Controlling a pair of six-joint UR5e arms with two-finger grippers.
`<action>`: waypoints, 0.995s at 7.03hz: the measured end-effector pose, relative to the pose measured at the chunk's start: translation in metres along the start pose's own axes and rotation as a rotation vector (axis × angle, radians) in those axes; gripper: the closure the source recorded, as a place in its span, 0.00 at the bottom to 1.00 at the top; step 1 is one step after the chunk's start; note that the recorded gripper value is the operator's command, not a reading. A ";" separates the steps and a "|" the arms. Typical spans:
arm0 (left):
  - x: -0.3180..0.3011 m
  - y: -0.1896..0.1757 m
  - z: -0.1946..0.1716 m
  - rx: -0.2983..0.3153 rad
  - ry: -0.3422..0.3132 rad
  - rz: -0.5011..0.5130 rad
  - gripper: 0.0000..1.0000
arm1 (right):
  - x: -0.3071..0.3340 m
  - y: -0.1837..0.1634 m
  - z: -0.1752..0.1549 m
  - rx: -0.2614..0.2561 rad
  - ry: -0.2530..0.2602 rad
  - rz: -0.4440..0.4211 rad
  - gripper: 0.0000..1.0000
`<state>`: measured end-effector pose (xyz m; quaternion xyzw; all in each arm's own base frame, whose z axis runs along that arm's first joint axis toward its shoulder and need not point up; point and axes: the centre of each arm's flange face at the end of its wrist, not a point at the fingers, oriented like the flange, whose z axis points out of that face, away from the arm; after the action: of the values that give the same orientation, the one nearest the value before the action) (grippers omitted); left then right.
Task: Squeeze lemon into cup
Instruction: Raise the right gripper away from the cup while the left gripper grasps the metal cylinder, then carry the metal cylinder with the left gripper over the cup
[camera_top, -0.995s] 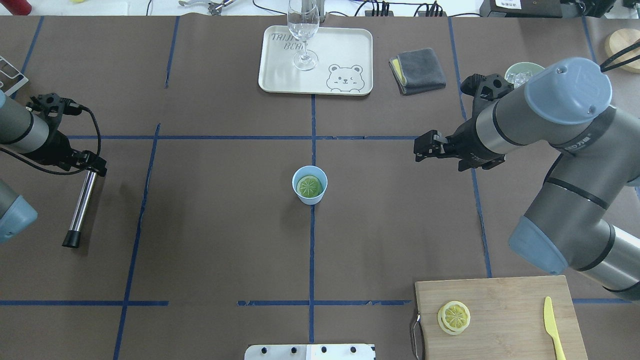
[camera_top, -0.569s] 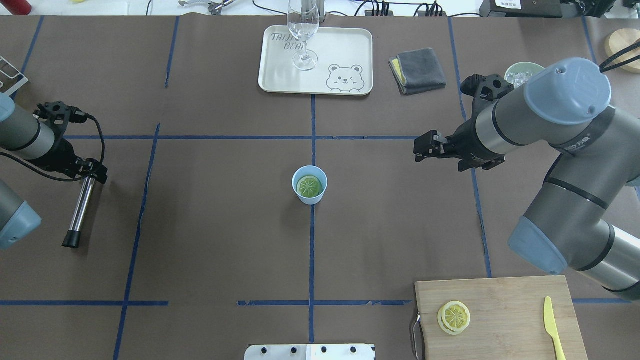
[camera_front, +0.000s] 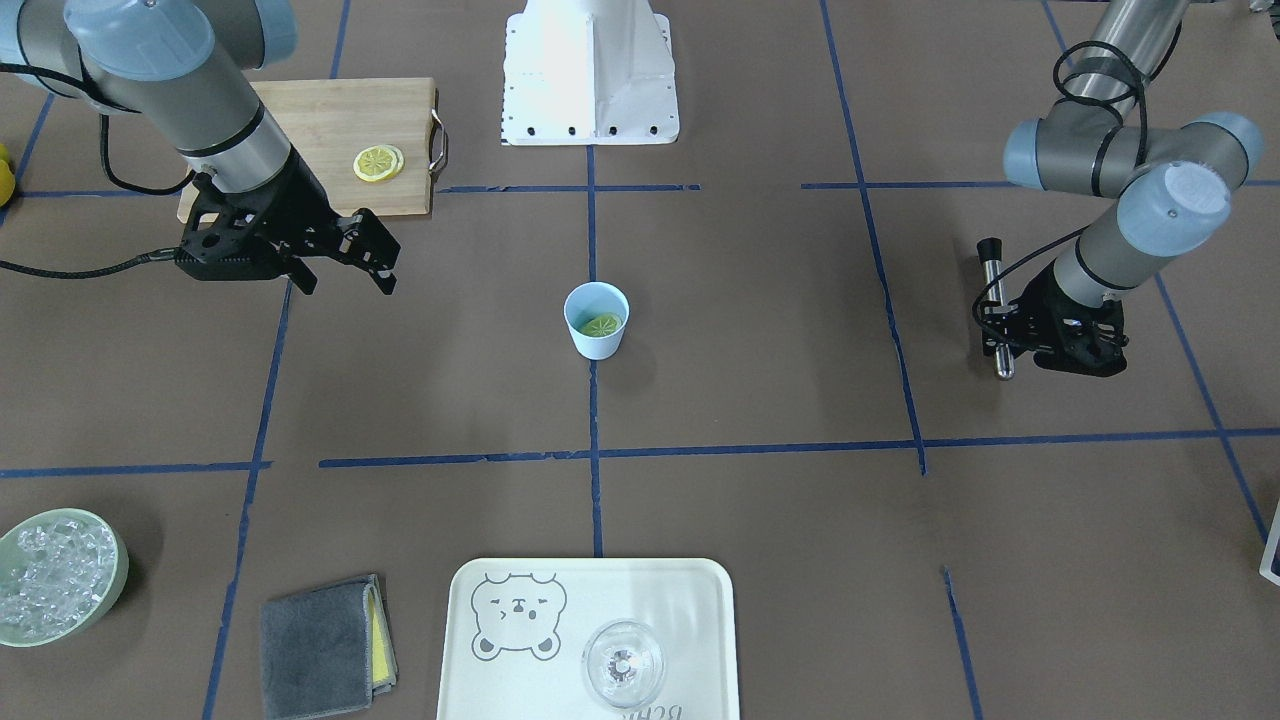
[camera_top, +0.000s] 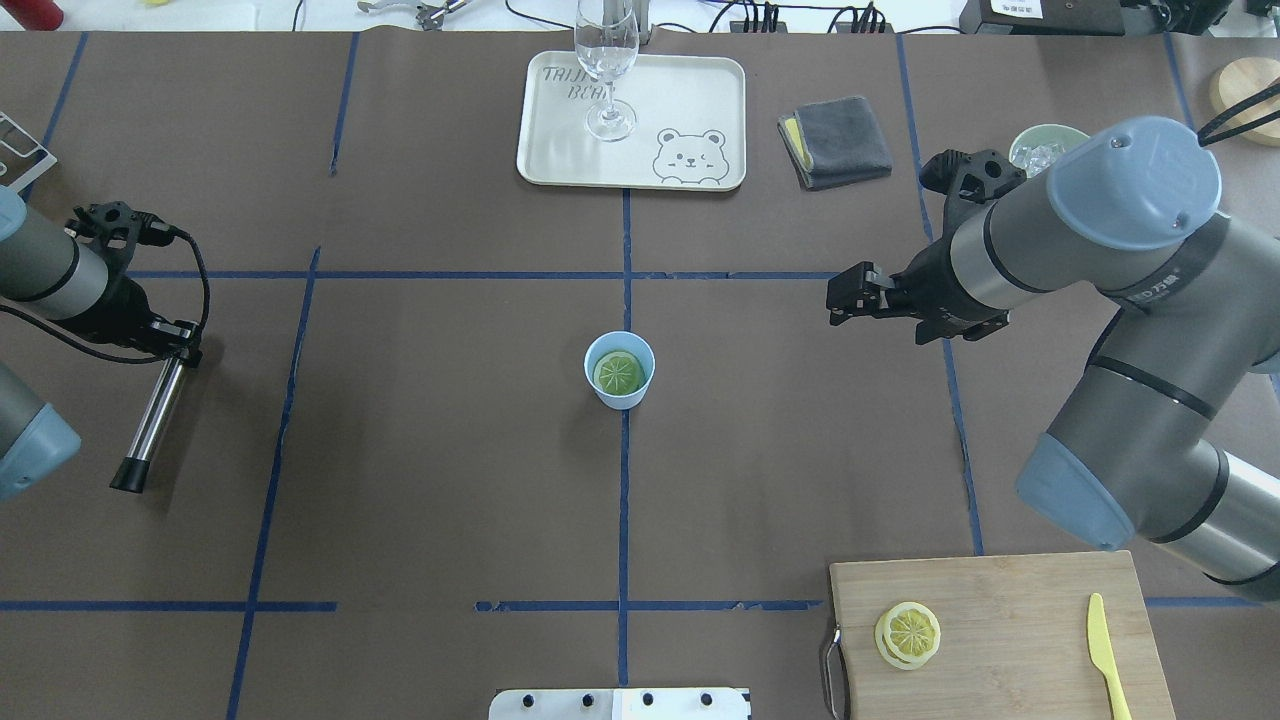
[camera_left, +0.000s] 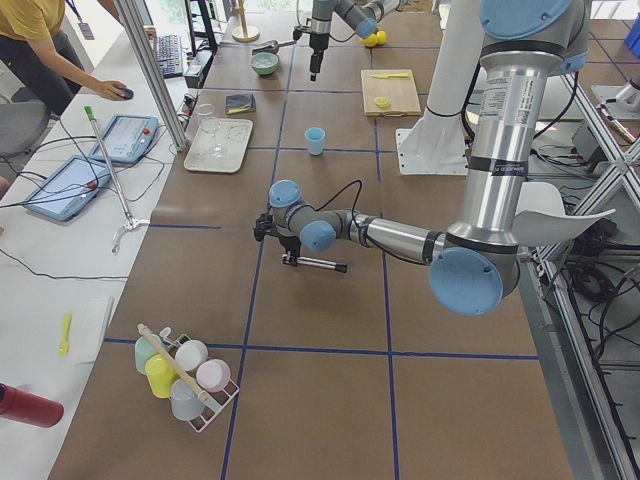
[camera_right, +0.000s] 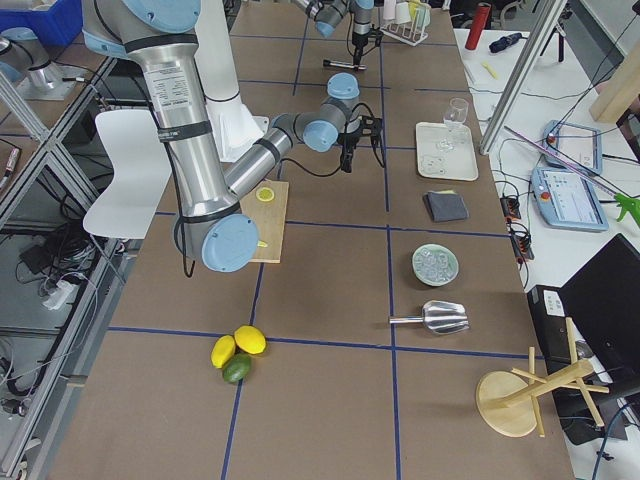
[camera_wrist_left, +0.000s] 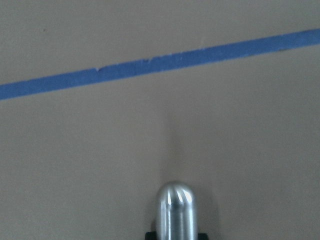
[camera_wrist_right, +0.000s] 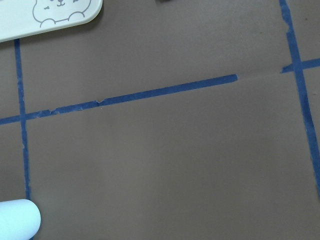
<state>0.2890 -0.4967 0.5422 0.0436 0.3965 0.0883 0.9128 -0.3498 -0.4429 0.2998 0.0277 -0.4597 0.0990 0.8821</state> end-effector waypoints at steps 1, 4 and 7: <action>0.018 -0.002 -0.018 0.031 0.025 0.029 1.00 | 0.000 0.000 0.000 0.000 0.000 0.000 0.00; 0.158 -0.012 -0.084 0.148 0.187 0.237 1.00 | 0.008 0.000 -0.002 -0.019 0.001 0.001 0.00; 0.317 -0.027 -0.172 0.315 0.395 0.456 1.00 | 0.049 -0.016 -0.004 -0.005 0.046 -0.053 0.00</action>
<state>0.3793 -0.4597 0.1937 0.2535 0.5543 0.2348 0.7572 -0.3164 -0.4509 0.3384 0.0355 -0.4384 0.0752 0.8949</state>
